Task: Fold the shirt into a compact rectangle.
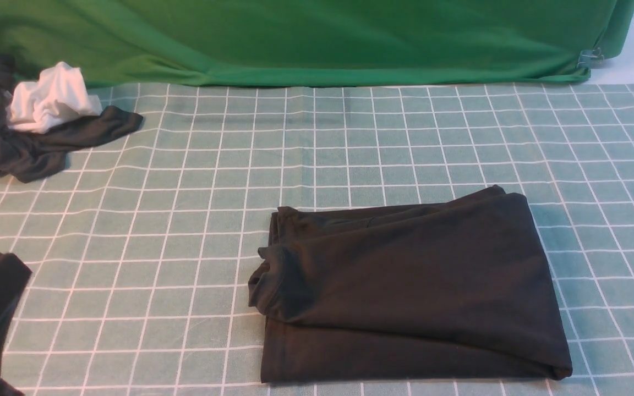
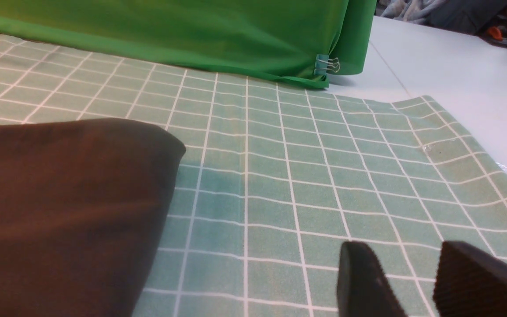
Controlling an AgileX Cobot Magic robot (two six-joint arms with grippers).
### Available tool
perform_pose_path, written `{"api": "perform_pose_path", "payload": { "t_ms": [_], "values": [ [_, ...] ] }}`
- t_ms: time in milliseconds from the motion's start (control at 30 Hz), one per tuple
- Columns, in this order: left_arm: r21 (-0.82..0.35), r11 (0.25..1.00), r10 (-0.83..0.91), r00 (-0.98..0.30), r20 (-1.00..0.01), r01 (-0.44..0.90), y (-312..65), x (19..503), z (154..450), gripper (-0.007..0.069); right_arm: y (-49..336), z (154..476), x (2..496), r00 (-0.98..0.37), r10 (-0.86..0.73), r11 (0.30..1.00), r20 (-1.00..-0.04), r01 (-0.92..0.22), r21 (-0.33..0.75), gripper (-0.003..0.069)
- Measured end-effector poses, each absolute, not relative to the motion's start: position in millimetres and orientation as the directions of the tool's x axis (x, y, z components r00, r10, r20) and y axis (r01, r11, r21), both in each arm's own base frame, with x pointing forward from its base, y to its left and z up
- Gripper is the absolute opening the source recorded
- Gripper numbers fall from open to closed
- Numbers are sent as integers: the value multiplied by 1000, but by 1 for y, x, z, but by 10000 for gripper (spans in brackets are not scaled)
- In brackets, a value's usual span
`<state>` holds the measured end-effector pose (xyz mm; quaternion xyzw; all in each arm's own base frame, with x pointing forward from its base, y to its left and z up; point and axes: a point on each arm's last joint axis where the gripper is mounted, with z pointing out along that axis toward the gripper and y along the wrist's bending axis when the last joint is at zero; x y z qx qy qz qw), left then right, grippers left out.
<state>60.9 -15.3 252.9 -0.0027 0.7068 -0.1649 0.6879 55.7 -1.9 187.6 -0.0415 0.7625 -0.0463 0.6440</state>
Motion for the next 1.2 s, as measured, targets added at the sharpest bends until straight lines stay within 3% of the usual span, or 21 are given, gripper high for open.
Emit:
{"api": "perform_pose_path", "payload": {
  "t_ms": [267,433,700,1200],
  "values": [
    [-22,979,-4,-89,-996,203,-13,62,242,11,-2,188,56,-167,-123,992,-978,-4,-124,244],
    [34,980,53,-93,-994,197,-12,60,236,11,-2,188,56,-167,-123,992,-978,-4,-124,244],
    [1,985,11,-54,-999,173,-10,56,202,11,-2,188,56,-166,-123,992,-978,-4,-124,244],
    [-16,999,-10,-144,-990,39,-3,56,191,11,-2,188,56,-166,-123,992,-978,-4,-124,242]
  ]
}}
